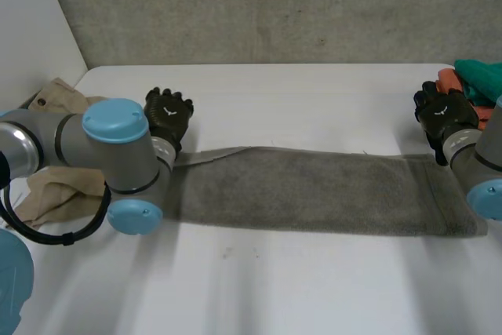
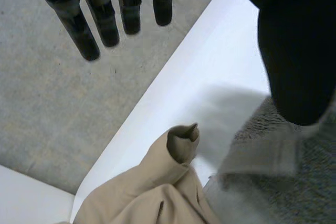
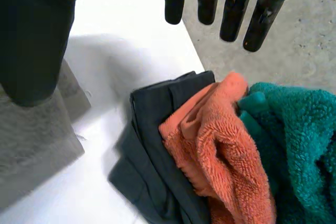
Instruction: Fold the laundry.
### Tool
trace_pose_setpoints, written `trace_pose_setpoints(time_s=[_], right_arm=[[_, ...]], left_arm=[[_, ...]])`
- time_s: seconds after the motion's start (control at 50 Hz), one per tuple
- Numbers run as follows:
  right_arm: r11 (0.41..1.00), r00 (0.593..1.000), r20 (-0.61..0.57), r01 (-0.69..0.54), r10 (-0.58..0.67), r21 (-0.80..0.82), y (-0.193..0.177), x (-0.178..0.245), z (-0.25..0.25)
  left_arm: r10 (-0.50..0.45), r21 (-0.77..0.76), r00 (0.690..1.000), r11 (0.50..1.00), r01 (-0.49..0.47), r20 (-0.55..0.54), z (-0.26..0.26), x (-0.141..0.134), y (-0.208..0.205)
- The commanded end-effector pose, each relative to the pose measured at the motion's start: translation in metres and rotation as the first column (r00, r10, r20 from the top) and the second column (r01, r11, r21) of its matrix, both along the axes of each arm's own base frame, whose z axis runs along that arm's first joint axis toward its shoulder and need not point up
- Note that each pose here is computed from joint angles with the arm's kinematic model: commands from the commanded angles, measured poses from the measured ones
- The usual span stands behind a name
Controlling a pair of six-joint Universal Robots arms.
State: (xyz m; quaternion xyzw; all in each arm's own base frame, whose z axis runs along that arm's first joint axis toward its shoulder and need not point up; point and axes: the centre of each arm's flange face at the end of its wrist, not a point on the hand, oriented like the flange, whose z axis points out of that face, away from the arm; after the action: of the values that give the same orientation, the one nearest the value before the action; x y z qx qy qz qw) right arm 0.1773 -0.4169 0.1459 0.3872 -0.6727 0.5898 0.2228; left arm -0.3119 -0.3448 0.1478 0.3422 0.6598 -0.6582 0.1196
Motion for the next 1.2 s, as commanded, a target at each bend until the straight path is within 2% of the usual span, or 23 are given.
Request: trace_pose_setpoints(time_s=[0.02, 0.12, 0.3, 0.6, 0.74, 0.84, 1.02, 1.06, 1.1, 1.2], right_arm=[[0.998, 0.993, 0.122, -0.014, 0.006, 0.06, 0.034, -0.002, 0.022], [0.988, 0.978, 0.204, -0.067, 0.038, 0.137, 0.065, -0.011, 0.037], [0.947, 0.955, 0.292, -0.046, -0.051, 0.317, 0.1, -0.064, 0.028], [0.934, 0.947, 0.321, -0.094, -0.023, 0.345, 0.092, -0.08, -0.016], [0.936, 0.962, 0.271, -0.073, -0.025, 0.345, 0.083, -0.086, -0.029], [0.948, 0.967, 0.193, 0.101, -0.165, 0.303, 0.069, -0.123, -0.023], [0.963, 0.974, -0.011, 0.224, -0.225, 0.147, 0.054, -0.17, 0.006], [0.969, 0.977, -0.029, 0.213, -0.211, 0.127, 0.054, -0.166, 0.012], [0.987, 0.99, -0.022, 0.139, -0.138, 0.085, 0.055, -0.141, 0.027], [0.995, 0.995, 0.024, -0.097, 0.097, -0.02, 0.069, -0.053, 0.053]], left_arm=[[-0.032, -0.016, 0.999, 0.999, 0.032, -0.004, 0.023, -0.003, 0.027], [-0.041, -0.021, 0.999, 0.999, 0.04, -0.016, 0.042, 0.006, 0.047], [-0.042, 0.012, 0.998, 0.999, 0.042, -0.048, 0.053, 0.025, 0.081], [-0.04, 0.049, 0.998, 0.998, 0.043, -0.053, 0.043, 0.028, 0.088], [-0.042, 0.049, 0.998, 0.998, 0.044, -0.053, 0.044, 0.028, 0.089], [-0.042, 0.042, 0.998, 0.998, 0.045, -0.056, 0.047, 0.028, 0.09], [-0.041, 0.005, 0.996, 0.999, 0.042, -0.076, 0.065, 0.034, 0.096], [-0.04, -0.001, 0.996, 0.999, 0.04, -0.08, 0.068, 0.036, 0.097], [-0.037, -0.003, 0.996, 0.999, 0.037, -0.08, 0.069, 0.038, 0.099], [-0.031, -0.004, 0.996, 1.0, 0.031, -0.083, 0.071, 0.042, 0.102]])
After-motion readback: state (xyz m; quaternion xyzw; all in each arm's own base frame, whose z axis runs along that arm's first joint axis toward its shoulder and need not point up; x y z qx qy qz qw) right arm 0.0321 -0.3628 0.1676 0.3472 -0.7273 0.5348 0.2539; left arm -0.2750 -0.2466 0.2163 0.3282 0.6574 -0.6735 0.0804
